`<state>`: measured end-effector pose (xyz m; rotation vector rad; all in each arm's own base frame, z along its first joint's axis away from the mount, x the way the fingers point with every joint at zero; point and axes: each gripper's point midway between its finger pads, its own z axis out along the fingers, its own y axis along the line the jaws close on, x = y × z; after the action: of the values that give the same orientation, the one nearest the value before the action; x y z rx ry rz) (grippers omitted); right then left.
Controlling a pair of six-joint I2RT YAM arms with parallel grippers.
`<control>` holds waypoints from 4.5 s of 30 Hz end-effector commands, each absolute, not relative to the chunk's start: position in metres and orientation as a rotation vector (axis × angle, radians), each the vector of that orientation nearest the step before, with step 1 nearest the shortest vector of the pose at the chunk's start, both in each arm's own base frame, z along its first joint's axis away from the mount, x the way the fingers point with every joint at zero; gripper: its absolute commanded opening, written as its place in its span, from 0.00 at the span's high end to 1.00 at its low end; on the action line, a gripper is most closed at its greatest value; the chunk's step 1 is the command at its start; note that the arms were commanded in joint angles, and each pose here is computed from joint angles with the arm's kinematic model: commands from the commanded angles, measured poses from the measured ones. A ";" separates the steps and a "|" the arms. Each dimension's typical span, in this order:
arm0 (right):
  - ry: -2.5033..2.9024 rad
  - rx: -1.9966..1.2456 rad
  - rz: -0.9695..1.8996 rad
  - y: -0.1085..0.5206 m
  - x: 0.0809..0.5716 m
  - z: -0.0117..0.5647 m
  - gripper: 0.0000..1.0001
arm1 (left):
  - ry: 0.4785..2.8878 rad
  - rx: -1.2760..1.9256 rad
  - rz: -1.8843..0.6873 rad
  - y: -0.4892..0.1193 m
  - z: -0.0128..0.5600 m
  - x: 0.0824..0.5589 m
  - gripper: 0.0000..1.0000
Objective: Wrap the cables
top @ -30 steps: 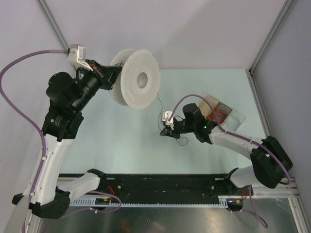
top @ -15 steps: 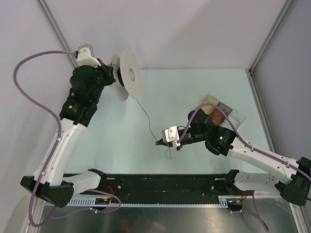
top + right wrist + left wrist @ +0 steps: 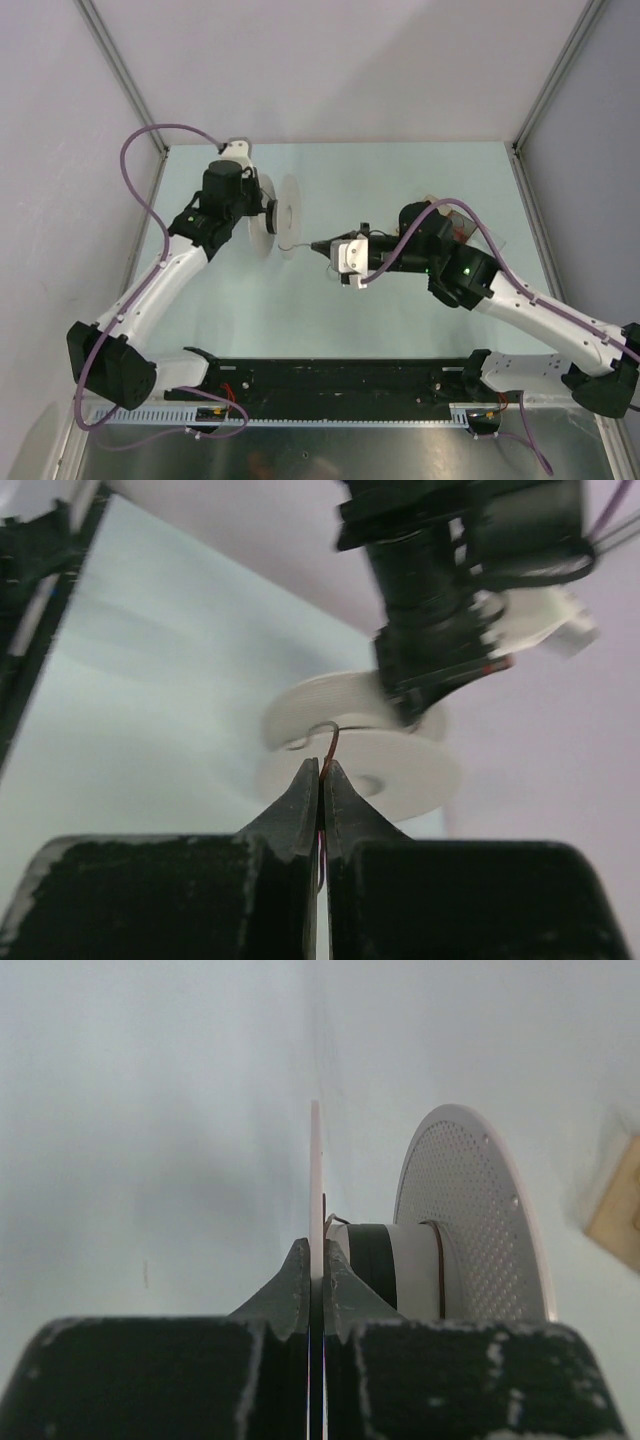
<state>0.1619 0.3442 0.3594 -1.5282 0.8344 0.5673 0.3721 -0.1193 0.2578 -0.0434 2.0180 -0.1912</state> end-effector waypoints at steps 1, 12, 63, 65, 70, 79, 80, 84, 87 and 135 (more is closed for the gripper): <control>0.687 -1.393 0.376 0.355 0.195 0.421 1.00 | 1.914 0.221 -0.395 -0.170 0.284 0.360 1.00; 0.763 -1.194 0.259 0.337 0.314 0.483 1.00 | 1.777 0.707 -0.634 -0.226 0.286 0.288 1.00; 1.471 -0.929 0.717 0.275 0.350 0.312 0.07 | 1.152 -0.006 -0.947 -0.137 0.568 0.297 1.00; 1.479 -0.875 0.715 0.273 0.360 0.313 0.07 | 1.149 -0.030 -0.959 -0.136 0.571 0.299 1.00; 1.559 -0.714 0.731 0.265 0.383 0.307 0.07 | 1.156 -0.075 -1.022 -0.138 0.572 0.301 1.00; 1.528 -0.739 0.823 0.309 0.377 0.296 0.31 | 1.148 -0.082 -1.073 -0.141 0.578 0.294 1.00; 1.525 -0.758 0.835 0.315 0.374 0.292 0.31 | 1.146 -0.080 -1.074 -0.141 0.578 0.293 1.00; 1.508 -0.786 0.855 0.330 0.369 0.288 0.29 | 1.139 -0.079 -1.065 -0.140 0.580 0.291 1.00; 1.465 -0.827 0.864 0.336 0.364 0.292 0.28 | 1.136 -0.081 -1.055 -0.138 0.579 0.291 1.00; 1.267 -1.272 0.667 0.338 0.297 0.258 1.00 | 1.272 -0.097 -1.133 -0.157 0.534 0.312 1.00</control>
<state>0.2787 0.3368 0.2516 -1.2856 1.3306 0.7646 0.3512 -0.1483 0.4727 -0.2206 1.4607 -1.0173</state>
